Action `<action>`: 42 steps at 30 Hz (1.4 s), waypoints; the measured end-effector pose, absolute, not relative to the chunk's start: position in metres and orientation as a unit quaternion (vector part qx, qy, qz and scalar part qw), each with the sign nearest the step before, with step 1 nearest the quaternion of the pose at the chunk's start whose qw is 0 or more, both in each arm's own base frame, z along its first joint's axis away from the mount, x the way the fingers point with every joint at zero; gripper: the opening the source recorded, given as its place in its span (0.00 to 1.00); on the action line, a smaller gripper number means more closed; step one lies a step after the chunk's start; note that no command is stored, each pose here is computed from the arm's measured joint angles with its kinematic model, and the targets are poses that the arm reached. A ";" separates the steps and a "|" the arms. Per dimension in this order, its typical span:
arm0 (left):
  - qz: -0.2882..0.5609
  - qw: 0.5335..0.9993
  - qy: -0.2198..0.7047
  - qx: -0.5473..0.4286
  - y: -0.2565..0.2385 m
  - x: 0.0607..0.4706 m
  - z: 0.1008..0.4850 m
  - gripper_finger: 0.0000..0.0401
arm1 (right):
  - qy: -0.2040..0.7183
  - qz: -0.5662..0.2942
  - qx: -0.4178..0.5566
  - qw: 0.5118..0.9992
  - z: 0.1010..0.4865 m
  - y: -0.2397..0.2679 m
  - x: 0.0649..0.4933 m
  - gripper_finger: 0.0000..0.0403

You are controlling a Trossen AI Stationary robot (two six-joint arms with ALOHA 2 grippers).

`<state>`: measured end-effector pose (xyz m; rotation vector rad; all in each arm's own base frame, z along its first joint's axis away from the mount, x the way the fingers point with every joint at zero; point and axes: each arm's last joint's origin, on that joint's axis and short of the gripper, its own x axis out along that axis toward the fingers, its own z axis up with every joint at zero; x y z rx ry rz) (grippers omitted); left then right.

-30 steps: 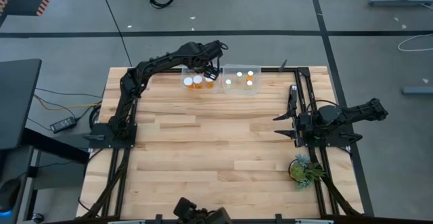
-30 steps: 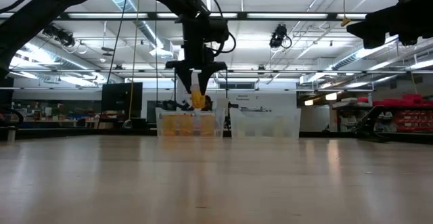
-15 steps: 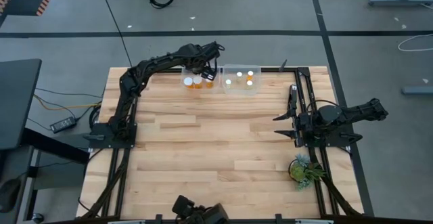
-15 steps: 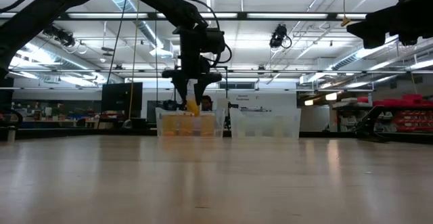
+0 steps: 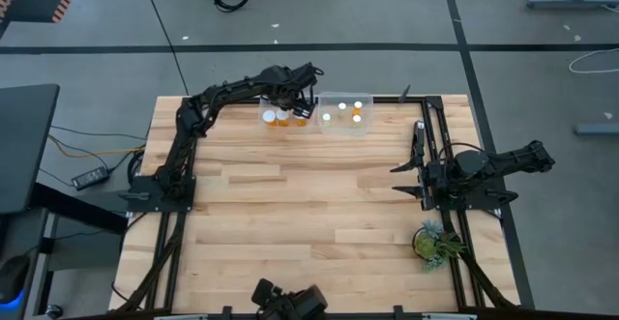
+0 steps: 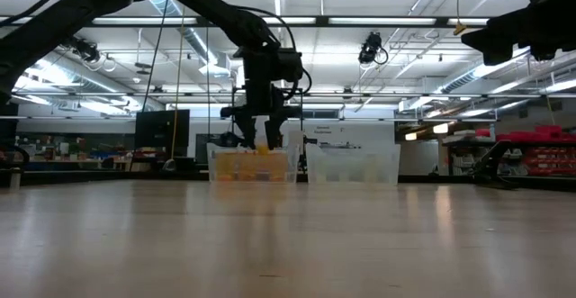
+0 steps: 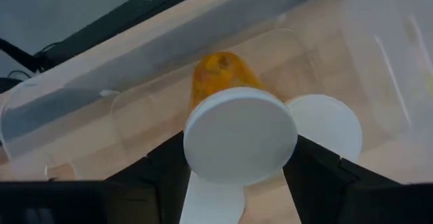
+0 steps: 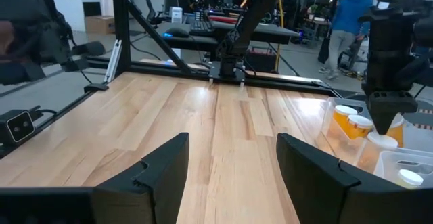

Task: Pick and place medicine bottles into bin by pill shape (circle, oval)
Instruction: Put the large orange pill bottle into the left transparent bin

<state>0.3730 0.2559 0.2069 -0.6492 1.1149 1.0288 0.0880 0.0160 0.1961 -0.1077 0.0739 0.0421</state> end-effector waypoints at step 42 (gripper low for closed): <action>0.412 0.652 0.520 -0.366 0.274 0.354 0.201 0.53 | 0.036 0.021 -0.054 0.998 0.196 0.016 0.088 0.57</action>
